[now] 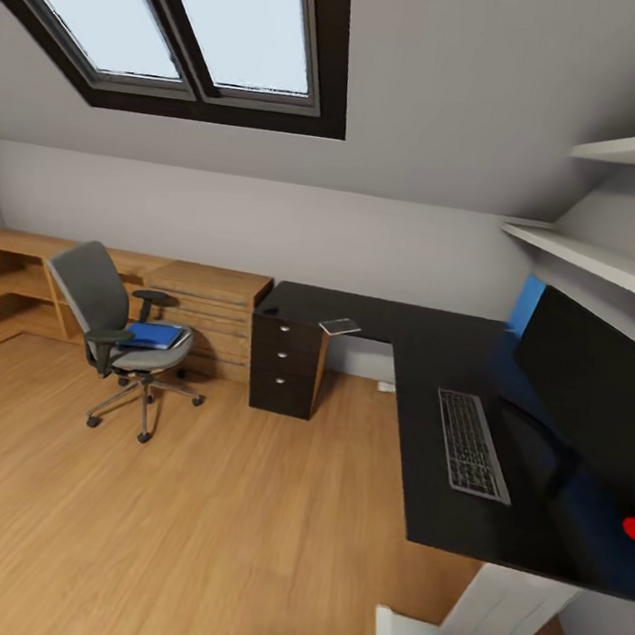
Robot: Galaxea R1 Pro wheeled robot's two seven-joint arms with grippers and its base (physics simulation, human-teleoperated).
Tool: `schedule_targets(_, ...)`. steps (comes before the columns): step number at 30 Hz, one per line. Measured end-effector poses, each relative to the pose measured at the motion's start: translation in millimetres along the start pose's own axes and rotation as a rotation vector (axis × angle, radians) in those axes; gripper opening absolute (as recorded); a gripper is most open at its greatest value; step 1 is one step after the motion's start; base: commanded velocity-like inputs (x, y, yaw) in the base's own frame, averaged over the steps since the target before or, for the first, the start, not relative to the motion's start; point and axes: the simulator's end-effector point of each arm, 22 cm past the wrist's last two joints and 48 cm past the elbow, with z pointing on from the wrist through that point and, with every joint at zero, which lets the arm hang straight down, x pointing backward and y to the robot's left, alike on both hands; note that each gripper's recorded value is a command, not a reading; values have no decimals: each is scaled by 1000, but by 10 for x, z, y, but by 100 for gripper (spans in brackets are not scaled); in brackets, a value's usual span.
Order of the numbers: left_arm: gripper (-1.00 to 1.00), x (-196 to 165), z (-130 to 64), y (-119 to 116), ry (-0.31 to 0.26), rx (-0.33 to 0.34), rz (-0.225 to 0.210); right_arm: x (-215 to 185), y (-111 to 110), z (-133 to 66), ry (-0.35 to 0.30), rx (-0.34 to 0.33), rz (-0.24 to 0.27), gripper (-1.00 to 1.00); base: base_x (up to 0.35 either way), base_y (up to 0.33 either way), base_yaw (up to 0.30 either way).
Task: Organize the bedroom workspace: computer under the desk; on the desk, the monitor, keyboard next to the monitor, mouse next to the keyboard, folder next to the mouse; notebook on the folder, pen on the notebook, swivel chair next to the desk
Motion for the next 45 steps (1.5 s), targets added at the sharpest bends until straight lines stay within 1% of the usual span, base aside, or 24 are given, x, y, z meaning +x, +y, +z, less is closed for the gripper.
schedule_targets(4,100,16,-3,2,3,-1,1,3,-1,-1,0,0,-1,100,315,140,284)
schedule_targets(10,100,143,-20,42,28,-7,15,2,2,-2,0,-1,-4,100,322,84,285)
schedule_targets(23,100,147,-15,81,28,-12,17,-3,19,-1,-2,-8,-14,100,330,7,267)
schedule_targets(30,100,142,-13,85,26,-12,17,-3,12,0,-2,-6,-13,100,330,0,66)
schedule_targets(37,100,94,-8,89,9,-12,13,2,-13,2,-1,-3,-14,100,330,0,5)
schedule_targets(45,100,95,-11,78,8,-11,13,5,-43,4,0,0,-17,100,330,0,0)
